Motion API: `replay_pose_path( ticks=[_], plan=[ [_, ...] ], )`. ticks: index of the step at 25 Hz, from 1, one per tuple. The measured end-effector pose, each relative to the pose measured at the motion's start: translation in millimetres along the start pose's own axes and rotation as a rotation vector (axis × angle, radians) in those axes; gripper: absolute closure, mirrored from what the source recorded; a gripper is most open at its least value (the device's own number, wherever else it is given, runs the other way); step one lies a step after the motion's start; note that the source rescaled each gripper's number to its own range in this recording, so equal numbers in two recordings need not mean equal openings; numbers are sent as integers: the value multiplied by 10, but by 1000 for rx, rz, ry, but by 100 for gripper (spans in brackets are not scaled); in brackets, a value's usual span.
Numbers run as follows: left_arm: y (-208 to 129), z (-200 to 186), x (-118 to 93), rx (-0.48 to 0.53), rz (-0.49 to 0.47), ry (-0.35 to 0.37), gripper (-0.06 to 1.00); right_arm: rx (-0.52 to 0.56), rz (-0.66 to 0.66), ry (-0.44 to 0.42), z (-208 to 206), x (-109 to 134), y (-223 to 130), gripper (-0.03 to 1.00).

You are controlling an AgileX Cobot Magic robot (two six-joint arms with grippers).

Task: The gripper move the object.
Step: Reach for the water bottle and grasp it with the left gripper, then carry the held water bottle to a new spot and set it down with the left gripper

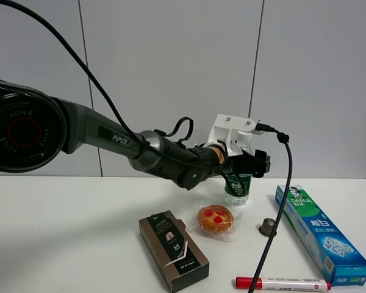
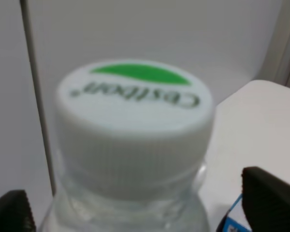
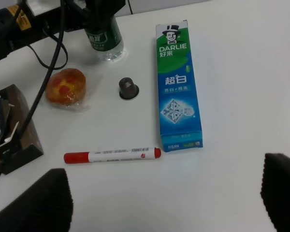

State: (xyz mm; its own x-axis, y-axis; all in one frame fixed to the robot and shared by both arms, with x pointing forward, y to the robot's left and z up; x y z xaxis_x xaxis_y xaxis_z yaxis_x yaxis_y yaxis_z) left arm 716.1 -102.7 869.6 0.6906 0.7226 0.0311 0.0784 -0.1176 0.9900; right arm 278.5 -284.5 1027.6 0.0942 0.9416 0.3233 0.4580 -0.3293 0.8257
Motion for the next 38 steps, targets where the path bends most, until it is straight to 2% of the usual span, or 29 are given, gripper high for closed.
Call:
replay_pose_path(
  ticks=[8, 18, 20, 21, 22, 24, 26, 27, 33, 38],
  plan=[
    [-225, 26, -2, 29, 6, -1, -6, 0, 0, 0, 0, 0, 0, -3],
    [-100, 100, 13, -20, 12, 2, -6, 0, 0, 0, 0, 0, 0, -3],
    [-112, 100, 13, -15, 13, 2, -3, 0, 0, 0, 0, 0, 0, -3],
    [-117, 100, 14, -11, 13, 2, 2, 0, 0, 0, 0, 0, 0, -3],
    [-122, 100, 14, -8, 13, 3, 13, 0, 0, 0, 0, 0, 0, -3],
    [-127, 100, 29, -4, 12, 5, 44, 0, 0, 0, 0, 0, 0, -3],
    [-131, 98, 48, -2, 18, 7, 89, 0, 0, 0, 0, 0, 0, -3],
    [-130, 98, 54, -2, 17, 8, 94, 0, 0, 0, 0, 0, 0, -3],
    [-123, 95, 48, 22, 42, 2, 92, 0, 0, 0, 0, 0, 0, -3],
    [-31, 43, 80, 156, 98, 12, 92, 0, 0, 0, 0, 0, 0, -3]
  ],
)
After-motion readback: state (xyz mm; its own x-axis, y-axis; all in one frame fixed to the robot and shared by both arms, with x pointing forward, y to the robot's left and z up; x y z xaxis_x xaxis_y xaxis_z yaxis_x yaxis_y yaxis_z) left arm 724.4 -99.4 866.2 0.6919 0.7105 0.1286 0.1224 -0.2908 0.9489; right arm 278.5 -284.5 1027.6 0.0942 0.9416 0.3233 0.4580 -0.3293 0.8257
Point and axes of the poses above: a point on each arm's last joint axis where the gripper is mounted, z pointing out along that axis toward the gripper, x along the wrist's bending axis when the last joint is at zero, y = z × x, the point moved 5 cm from there along z, pointing out along that axis toward the gripper, and after that the axes turned 12 degrees about z, right-handed, at the moved point
